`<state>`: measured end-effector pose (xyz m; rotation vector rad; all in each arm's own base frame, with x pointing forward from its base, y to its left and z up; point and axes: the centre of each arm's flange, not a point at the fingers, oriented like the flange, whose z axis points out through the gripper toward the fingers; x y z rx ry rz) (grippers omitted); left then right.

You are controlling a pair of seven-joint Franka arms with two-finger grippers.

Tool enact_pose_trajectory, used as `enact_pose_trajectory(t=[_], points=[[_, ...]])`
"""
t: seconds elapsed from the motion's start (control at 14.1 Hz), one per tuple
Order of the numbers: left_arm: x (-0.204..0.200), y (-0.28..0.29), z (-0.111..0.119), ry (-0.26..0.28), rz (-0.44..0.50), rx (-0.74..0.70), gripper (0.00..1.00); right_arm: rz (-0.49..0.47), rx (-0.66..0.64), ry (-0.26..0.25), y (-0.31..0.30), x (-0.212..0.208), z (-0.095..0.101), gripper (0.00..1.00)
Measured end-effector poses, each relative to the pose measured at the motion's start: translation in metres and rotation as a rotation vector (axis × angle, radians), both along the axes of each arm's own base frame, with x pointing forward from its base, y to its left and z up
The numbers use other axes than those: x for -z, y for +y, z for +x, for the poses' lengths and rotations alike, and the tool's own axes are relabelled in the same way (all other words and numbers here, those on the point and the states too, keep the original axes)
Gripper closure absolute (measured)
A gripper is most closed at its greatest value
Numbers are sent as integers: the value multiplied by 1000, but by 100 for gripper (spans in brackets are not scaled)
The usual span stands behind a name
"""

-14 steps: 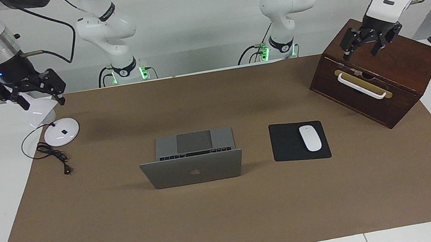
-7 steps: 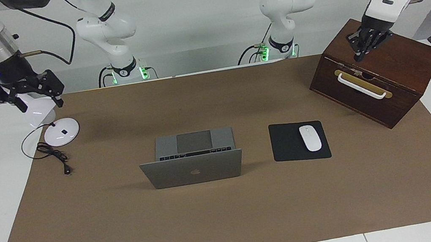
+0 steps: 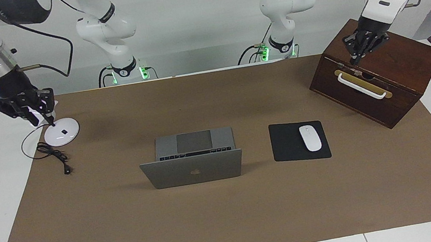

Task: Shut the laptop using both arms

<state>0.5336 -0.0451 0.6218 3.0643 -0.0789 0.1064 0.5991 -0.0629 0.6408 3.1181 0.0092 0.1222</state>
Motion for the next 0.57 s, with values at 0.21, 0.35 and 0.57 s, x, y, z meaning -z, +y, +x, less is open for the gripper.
enact_pose_trajectory(t=[0.21, 0.35, 0.57], points=[[22, -38, -7, -78, -62, 45, 99, 0, -2, -8, -4, 17, 37, 99], [44, -67, -21, -149, -96, 77, 99, 3, -5, -9, -6, 35, 66, 99], [73, -109, -48, -243, -134, 136, 99, 9, -16, -38, -4, 78, 112, 99]])
